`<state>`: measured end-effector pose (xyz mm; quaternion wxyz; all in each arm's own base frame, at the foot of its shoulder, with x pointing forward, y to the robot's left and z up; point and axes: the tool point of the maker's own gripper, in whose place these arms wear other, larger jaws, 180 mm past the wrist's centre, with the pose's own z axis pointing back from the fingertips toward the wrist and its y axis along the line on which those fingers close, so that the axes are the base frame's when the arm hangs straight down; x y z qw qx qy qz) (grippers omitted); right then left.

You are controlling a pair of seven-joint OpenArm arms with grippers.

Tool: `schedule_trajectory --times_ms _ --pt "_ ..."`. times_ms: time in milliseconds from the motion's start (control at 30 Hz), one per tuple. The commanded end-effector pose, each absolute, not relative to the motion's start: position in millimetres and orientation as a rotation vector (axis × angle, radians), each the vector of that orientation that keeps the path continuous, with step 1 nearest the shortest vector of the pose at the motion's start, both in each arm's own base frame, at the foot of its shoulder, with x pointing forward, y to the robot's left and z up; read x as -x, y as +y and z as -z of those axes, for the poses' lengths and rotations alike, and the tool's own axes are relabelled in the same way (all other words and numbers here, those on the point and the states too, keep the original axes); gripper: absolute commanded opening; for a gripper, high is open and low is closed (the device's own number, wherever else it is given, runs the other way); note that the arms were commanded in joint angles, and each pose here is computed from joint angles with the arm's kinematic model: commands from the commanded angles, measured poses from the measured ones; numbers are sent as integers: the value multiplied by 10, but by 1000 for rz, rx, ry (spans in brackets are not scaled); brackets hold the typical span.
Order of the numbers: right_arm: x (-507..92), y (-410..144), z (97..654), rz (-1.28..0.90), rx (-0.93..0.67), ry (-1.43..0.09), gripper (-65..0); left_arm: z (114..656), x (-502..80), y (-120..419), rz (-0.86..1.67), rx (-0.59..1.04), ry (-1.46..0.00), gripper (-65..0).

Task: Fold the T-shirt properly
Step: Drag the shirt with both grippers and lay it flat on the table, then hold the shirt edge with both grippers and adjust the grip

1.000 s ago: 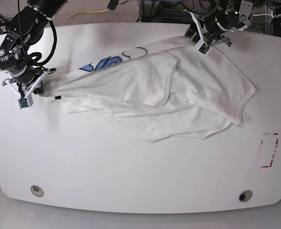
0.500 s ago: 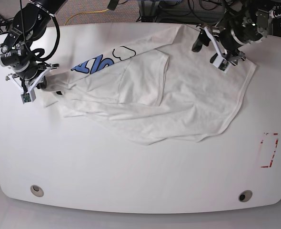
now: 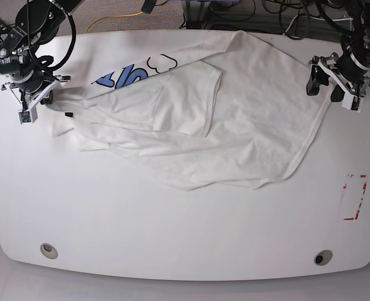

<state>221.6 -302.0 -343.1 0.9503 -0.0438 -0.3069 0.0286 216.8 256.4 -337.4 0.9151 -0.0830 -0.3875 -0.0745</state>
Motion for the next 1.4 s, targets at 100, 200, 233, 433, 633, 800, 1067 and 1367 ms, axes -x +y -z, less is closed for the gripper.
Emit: schedule_trajectory --times_ms 100,200,233,433,633,800,1067,1367 --pt "-2294 -2989 3339 -61 85 -673 -650 3429 -2289 2817 114 148 -802 -235" --pt "-2294 -2989 3339 -61 85 -673 -650 3494 -2360 2976 79 136 -790 -235" --pt "-2289 -2989 3343 -61 85 -672 -650 3515 -2368 3027 73 131 -783 -235" --pt "-2289 -2989 3343 -61 85 -672 -650 3597 -2459 3245 30 114 -763 -235" --pt "-2282 -2993 3345 -60 86 -670 -650 3844 -2496 3126 61 142 -691 -235" --pt "-2265 -2993 3353 -59 86 -667 -650 3957 -2436 2910 112 178 -650 -236" --pt "-2251 -3014 3348 -52 91 -667 -645 4090 -2378 2683 152 221 -609 -319" --pt "-2245 -3007 3355 -52 88 -665 -642 4080 -2388 2685 150 221 -614 -650"
